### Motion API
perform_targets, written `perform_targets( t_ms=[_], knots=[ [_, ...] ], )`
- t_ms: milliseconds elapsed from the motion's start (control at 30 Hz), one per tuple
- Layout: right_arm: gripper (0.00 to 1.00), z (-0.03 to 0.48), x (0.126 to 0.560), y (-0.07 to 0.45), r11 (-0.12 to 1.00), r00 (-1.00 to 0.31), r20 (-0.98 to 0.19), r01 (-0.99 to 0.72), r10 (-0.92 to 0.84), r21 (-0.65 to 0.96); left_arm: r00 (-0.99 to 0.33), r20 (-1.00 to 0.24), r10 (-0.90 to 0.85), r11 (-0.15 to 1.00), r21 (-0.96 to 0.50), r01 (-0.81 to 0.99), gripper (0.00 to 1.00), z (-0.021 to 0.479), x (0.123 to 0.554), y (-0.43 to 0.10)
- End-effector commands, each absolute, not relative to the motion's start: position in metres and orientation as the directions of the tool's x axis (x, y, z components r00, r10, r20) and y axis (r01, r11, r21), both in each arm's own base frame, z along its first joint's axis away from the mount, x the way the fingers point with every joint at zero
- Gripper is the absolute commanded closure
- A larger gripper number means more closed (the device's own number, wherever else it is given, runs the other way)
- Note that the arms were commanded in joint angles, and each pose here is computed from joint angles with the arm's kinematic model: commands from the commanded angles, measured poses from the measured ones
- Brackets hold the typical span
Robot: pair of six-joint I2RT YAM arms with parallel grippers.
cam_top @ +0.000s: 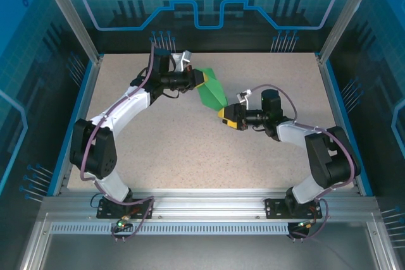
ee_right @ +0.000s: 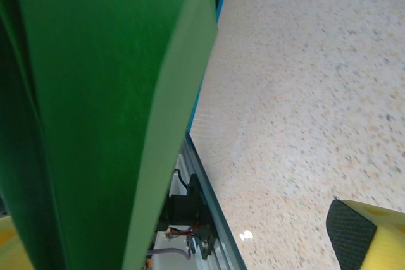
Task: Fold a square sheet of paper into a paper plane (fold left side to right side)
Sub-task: Turn over the paper at the center of the table.
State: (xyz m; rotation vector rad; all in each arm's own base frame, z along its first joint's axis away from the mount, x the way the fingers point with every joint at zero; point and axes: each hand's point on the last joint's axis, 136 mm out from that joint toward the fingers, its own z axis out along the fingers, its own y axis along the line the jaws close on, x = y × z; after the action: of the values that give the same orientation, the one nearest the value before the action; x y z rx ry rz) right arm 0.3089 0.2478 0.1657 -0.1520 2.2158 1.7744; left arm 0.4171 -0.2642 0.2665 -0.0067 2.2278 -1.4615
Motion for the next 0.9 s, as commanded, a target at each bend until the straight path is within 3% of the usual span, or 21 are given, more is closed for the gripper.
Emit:
perform_targets(
  t_ms=[0,533,700,867],
  knots=[
    [0.02,0.199,0.319,0.255,0.164,-0.925,-0.365,-0.346,0.108,0.924,-0.892,-0.383,-0.24,0.373,-0.885,0.279,0.92,0.282,0.408,-0.267],
    [0.61,0.229,0.346,0.245,0.156,-0.908,-0.368,-0.341,0.199,0.927,-0.922,-0.338,-0.19,0.323,-0.908,0.266,0.92,0.261,0.393,-0.273],
    [0.78,0.229,0.344,0.243,0.184,-0.905,-0.375,-0.341,0.202,0.922,-0.927,-0.334,-0.168,0.347,-0.901,0.261,0.8,0.249,0.389,-0.271],
    [0.87,0.227,0.339,0.241,0.238,-0.901,-0.396,-0.35,0.18,0.906,-0.912,-0.378,-0.159,0.452,-0.849,0.273,0.53,0.239,0.386,-0.259]
  ],
)
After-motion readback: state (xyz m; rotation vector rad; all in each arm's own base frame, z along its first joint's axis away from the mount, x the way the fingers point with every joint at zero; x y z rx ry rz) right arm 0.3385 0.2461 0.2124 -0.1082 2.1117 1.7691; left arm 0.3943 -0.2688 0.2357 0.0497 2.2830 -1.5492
